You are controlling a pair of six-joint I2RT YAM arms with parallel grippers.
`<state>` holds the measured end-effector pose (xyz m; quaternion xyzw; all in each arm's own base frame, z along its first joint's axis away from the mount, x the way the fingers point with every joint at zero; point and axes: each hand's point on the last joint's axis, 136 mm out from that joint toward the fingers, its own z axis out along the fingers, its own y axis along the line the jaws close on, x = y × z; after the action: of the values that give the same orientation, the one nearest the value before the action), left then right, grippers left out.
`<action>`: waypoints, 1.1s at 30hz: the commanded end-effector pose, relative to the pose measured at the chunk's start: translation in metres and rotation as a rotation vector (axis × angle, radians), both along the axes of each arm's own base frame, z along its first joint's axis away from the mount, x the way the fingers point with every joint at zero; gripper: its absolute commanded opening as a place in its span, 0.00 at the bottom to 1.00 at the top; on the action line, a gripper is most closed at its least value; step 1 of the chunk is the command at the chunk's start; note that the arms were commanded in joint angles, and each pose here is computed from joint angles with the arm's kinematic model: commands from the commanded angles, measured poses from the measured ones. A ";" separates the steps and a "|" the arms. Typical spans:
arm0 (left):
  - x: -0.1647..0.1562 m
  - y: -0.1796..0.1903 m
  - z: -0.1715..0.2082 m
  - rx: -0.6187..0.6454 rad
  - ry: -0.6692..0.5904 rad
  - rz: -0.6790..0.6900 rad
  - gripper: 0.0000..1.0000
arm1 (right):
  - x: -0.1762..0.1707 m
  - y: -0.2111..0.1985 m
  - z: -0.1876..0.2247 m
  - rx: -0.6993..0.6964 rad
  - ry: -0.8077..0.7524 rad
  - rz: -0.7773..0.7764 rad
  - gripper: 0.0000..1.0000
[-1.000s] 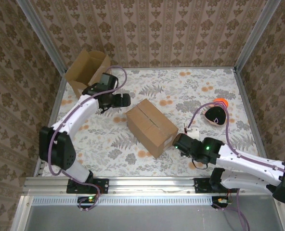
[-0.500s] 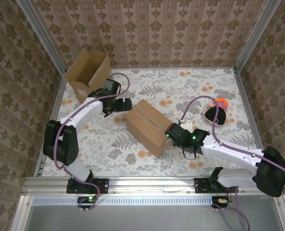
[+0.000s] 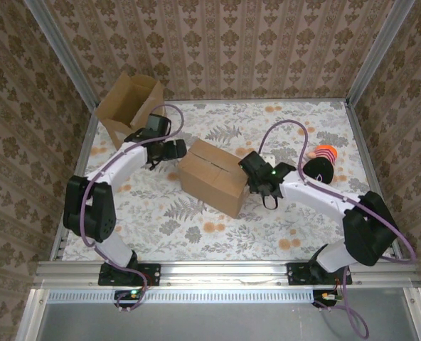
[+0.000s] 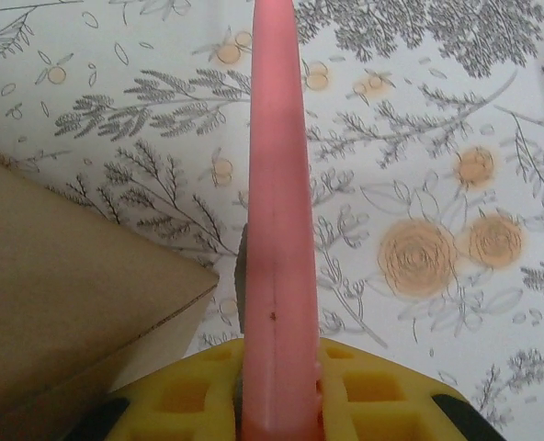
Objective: Unpack the express box
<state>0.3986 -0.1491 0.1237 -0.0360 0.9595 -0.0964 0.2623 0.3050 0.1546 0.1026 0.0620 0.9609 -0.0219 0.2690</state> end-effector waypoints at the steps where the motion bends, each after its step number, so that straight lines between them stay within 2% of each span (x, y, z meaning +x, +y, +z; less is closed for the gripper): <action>1: 0.000 -0.039 0.008 -0.088 0.007 -0.113 0.96 | 0.045 0.042 0.027 0.137 -0.126 0.069 0.00; 5: 0.009 -0.036 0.008 -0.076 0.001 -0.100 0.97 | 0.056 0.043 0.026 0.129 -0.120 0.065 0.00; 12: 0.013 -0.004 0.012 0.070 -0.008 -0.002 1.00 | 0.061 0.035 0.027 0.122 -0.121 0.047 0.00; 21: -0.006 0.039 0.021 0.189 -0.034 0.164 1.00 | 0.068 0.023 0.028 0.127 -0.125 0.034 0.00; 27: -0.015 0.045 0.022 0.175 -0.052 0.195 1.00 | 0.073 0.021 0.027 0.132 -0.123 0.026 0.00; 33: -0.018 0.062 0.027 0.258 -0.040 0.221 1.00 | 0.064 0.014 0.028 0.136 -0.124 0.002 0.00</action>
<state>0.3877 -0.0980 0.1408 -0.0984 0.9512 0.0286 0.2911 0.3654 0.1658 0.1203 0.0739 0.9485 0.0320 0.3064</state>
